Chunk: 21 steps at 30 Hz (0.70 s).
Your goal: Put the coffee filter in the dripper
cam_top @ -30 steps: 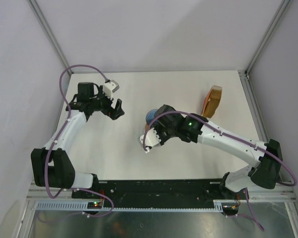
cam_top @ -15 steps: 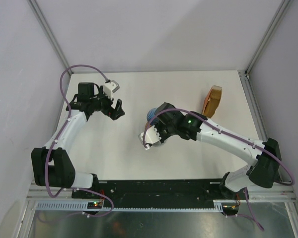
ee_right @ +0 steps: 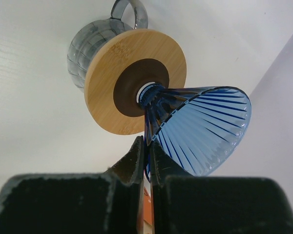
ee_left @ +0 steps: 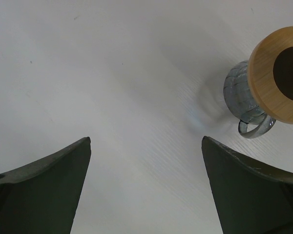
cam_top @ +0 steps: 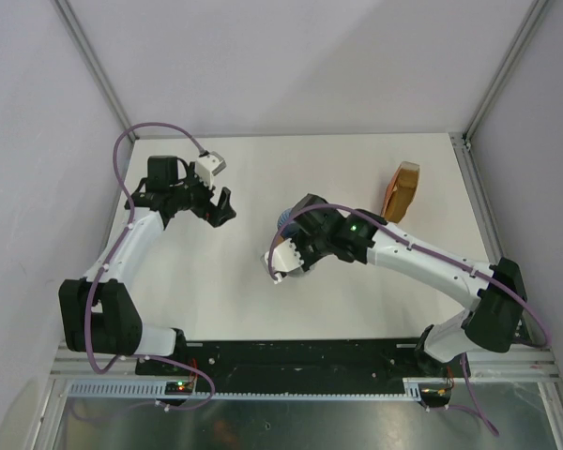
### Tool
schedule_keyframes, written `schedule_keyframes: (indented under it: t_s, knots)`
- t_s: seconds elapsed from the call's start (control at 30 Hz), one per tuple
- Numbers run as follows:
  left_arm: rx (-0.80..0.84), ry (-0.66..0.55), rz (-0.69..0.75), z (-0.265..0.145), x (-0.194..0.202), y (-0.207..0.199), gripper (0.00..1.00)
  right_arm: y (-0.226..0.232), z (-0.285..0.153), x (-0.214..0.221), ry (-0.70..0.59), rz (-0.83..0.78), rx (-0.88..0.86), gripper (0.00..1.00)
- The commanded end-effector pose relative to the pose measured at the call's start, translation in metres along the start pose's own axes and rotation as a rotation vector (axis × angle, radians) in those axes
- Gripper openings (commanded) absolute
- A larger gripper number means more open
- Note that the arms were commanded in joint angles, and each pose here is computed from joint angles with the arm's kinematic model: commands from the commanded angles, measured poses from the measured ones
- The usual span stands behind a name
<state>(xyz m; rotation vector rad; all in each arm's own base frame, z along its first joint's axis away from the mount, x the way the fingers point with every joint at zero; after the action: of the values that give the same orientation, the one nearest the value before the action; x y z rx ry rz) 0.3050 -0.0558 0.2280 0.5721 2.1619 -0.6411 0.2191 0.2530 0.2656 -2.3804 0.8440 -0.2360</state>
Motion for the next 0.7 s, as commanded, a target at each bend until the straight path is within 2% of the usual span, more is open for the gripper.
schedule_keyframes:
  t_s: [0.0,0.2,0.5,0.67]
  knots:
    - [0.038,-0.014,-0.002,0.000,-0.002,-0.002,1.00,-0.006,-0.003,-0.005,-0.050,0.020,-0.002,0.00]
    - [0.135,-0.047,-0.050,-0.003,-0.013,-0.021,0.96,-0.004,0.001,-0.006,-0.076,0.023,-0.026,0.00]
    - [0.291,-0.060,-0.129,0.004,-0.054,-0.082,0.94,-0.003,0.004,-0.004,-0.081,0.040,-0.068,0.00]
    - [0.356,-0.045,-0.166,0.010,-0.068,-0.104,0.92,-0.002,0.004,-0.002,-0.065,0.039,-0.080,0.00]
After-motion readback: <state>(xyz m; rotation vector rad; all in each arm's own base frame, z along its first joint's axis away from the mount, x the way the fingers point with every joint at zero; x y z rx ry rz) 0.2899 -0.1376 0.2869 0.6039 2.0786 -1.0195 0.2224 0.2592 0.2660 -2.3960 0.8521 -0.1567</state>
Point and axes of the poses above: each gripper's point midway between its finger pads, its own z axis out along the fingers, its own y axis along the line the jaws close on, x = y × z, the point moved 9 cm from there along -z, back along the fingers, and after that the axes turned 14 degrees about -z, right-handed, at the moved point
